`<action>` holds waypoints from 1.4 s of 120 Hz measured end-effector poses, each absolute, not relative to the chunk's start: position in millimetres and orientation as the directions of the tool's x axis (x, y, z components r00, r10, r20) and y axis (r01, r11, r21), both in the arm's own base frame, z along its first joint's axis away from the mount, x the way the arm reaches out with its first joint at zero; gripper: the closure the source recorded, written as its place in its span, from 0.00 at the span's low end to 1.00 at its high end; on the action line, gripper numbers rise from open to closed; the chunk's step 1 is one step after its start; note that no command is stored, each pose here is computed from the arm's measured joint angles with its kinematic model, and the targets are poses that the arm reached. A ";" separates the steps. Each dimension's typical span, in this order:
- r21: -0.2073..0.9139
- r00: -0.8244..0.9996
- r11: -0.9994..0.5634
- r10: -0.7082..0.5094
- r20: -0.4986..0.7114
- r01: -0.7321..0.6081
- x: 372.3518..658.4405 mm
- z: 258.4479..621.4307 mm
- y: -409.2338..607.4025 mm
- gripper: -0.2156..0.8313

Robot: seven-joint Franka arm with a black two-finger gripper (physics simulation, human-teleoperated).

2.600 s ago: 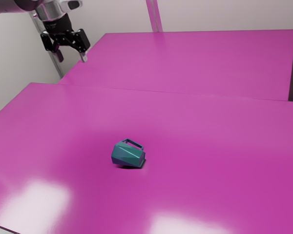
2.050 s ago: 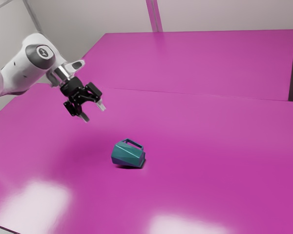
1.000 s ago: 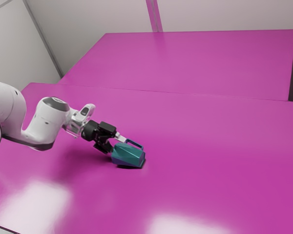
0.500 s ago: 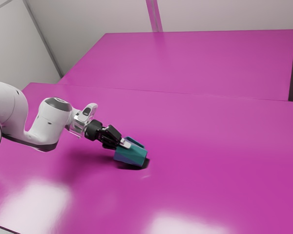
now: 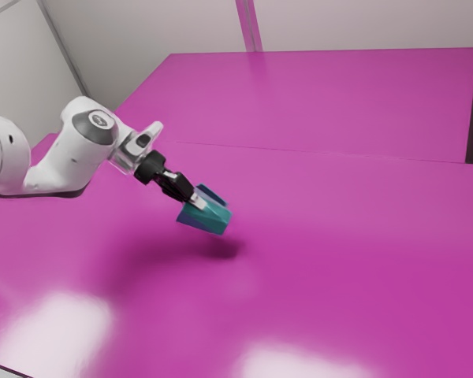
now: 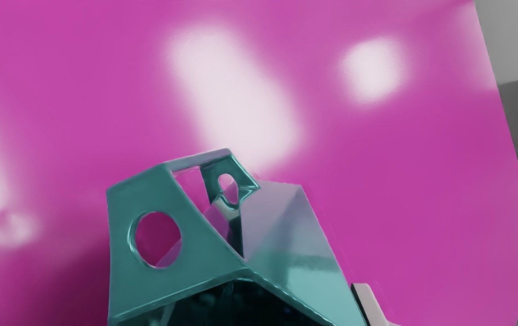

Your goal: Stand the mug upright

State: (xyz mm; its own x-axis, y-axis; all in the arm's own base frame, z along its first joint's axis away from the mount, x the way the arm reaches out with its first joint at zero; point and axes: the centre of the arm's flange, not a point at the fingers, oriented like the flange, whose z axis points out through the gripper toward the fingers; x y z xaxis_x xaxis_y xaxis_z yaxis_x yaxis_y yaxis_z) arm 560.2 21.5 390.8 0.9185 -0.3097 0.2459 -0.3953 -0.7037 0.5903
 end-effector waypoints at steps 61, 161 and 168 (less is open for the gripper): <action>-0.019 0.856 -0.856 -0.515 -0.048 -0.517 601.3 369.1 31.0 0.96; -0.159 0.970 -0.957 -0.241 -0.037 -0.244 616.8 528.5 39.4 0.30; -0.161 0.973 -0.961 -0.230 0.012 -0.225 599.9 586.7 33.6 0.28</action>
